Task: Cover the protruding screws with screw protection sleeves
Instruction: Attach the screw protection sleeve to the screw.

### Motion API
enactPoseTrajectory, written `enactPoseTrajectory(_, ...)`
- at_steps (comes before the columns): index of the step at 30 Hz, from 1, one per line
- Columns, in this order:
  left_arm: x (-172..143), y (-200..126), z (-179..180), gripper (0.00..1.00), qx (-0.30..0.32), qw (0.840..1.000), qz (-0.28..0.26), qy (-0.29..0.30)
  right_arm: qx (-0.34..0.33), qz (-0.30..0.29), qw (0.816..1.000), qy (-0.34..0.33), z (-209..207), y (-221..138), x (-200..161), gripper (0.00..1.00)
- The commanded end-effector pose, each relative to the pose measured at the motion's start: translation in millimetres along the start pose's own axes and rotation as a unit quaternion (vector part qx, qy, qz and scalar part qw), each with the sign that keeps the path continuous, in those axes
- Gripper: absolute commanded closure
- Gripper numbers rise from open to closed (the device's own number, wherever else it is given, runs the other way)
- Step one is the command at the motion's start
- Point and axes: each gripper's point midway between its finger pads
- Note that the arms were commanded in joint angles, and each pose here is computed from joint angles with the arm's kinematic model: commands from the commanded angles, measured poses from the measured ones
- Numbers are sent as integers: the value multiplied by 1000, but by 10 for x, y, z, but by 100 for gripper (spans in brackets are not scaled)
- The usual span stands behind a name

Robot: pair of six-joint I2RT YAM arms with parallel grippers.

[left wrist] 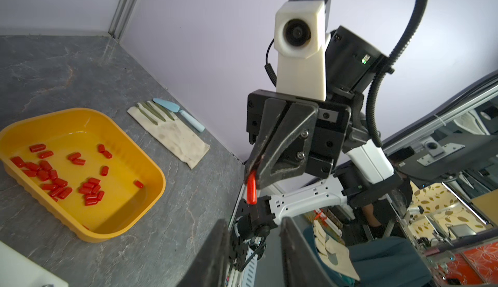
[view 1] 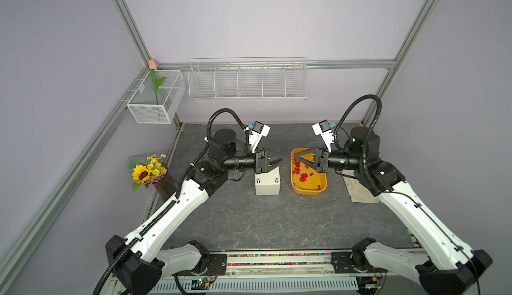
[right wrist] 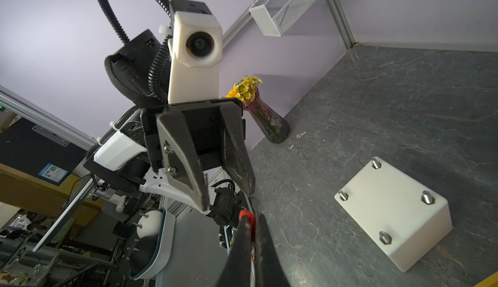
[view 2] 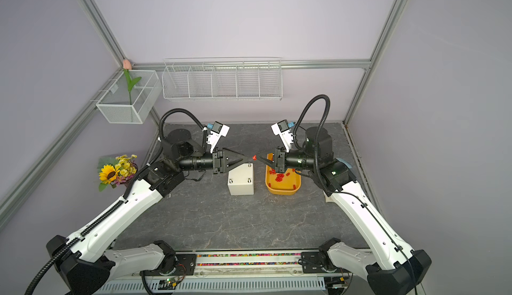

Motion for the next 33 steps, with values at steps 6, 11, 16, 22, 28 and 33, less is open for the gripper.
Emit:
enactPoseTrajectory(6,249,-19,62,55,5,994,-102,-28,-18,-84,996,27,0,-76,198,93)
enactPoseTrajectory(11,252,48,-30,55,-3,993,-114,-17,-25,-91,995,37,-50,-24,170,93)
enactPoseTrajectory(16,278,80,-103,55,-25,992,-120,-19,-14,-92,995,41,-24,40,151,93)
enactPoseTrajectory(22,277,120,-88,50,-25,993,-115,-21,6,-102,994,36,62,30,187,93)
enactPoseTrajectory(28,253,195,-102,56,-31,994,-104,-21,12,-104,994,38,76,39,197,93)
enactPoseTrajectory(33,263,220,-167,76,-45,994,-97,-14,9,-105,994,40,53,48,189,94)
Point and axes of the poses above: each gripper's point midway between its finger pads, its own y axis out along the fingers, its own z axis along the line the jaws close on, x = y × z, and after that the axes turned 3 degrees about -y, right-handed
